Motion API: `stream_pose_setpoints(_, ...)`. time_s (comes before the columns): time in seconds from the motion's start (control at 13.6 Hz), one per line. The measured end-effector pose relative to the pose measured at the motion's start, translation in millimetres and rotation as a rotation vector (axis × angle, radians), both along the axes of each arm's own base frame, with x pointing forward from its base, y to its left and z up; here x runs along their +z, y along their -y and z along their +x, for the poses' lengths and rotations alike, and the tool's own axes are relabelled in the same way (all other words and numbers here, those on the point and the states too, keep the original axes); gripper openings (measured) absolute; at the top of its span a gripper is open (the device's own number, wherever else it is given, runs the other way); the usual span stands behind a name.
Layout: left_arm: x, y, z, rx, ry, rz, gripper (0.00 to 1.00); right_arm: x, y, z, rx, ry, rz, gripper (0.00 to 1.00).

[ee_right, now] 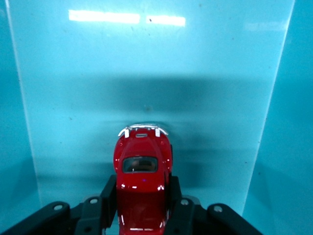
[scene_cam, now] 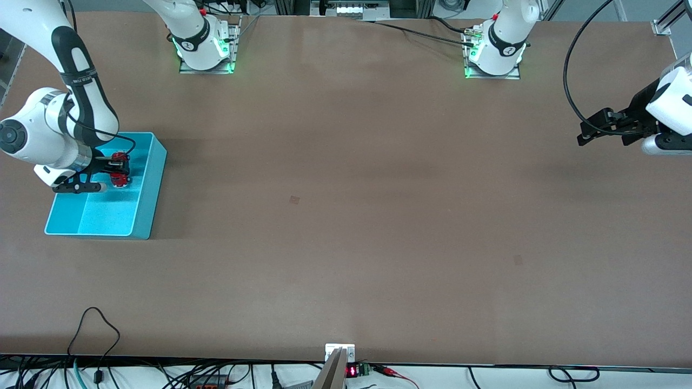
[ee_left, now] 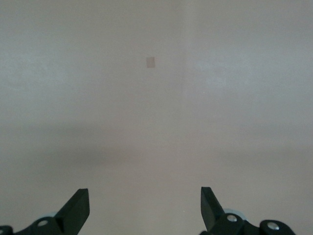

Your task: Wind red beetle toy and store in blue box

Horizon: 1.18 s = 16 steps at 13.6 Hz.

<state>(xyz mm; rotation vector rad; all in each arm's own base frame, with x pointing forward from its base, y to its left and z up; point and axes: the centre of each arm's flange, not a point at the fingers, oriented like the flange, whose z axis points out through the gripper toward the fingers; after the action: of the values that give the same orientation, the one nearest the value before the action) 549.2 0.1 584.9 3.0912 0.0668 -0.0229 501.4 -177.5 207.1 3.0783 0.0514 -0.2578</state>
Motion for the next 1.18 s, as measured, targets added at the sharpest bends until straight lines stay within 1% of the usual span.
stream_pose_setpoints(0.22,0,1,0,-0.001,0.0,0.0,1.0,-6,6,-6,-0.014,-0.004,-0.001,0.45)
stream_pose_setpoints(0.37,0,0,0,0.0,0.0,0.0,1.0,-4,6,-5,-0.014,0.001,-0.002,0.63)
stream_pose_setpoints(0.44,0,0,0,0.001,-0.001,0.0,1.0,0,7,-2,-0.013,0.011,-0.004,0.74)
stream_pose_setpoints(0.51,0,-1,0,0.001,-0.002,0.0,1.0,8,7,3,-0.011,0.026,-0.006,0.83)
stream_pose_setpoints(0.59,0,-1,-1,0.001,-0.005,0.0,1.0,20,7,10,-0.009,0.037,-0.006,0.95)
stream_pose_setpoints(0.66,1,-1,-1,0.001,-0.007,0.0,1.0,37,7,20,-0.007,0.039,-0.001,1.0)
stream_pose_setpoints(0.81,2,-1,-1,0.001,-0.008,0.0,1.0,89,8,44,-0.006,0.024,0.016,1.0)
stream_pose_setpoints(0.96,2,-1,-3,0.0,-0.024,0.0,1.0,158,7,65,-0.004,0.013,0.033,1.0)
stream_pose_setpoints(1.03,2,-1,-4,-0.001,-0.032,-0.001,1.0,192,4,71,0.0,0.019,0.039,1.0)
stream_pose_setpoints(1.18,2,0,-5,-0.001,-0.038,-0.001,1.0,258,-5,76,0.017,0.051,0.046,1.0)
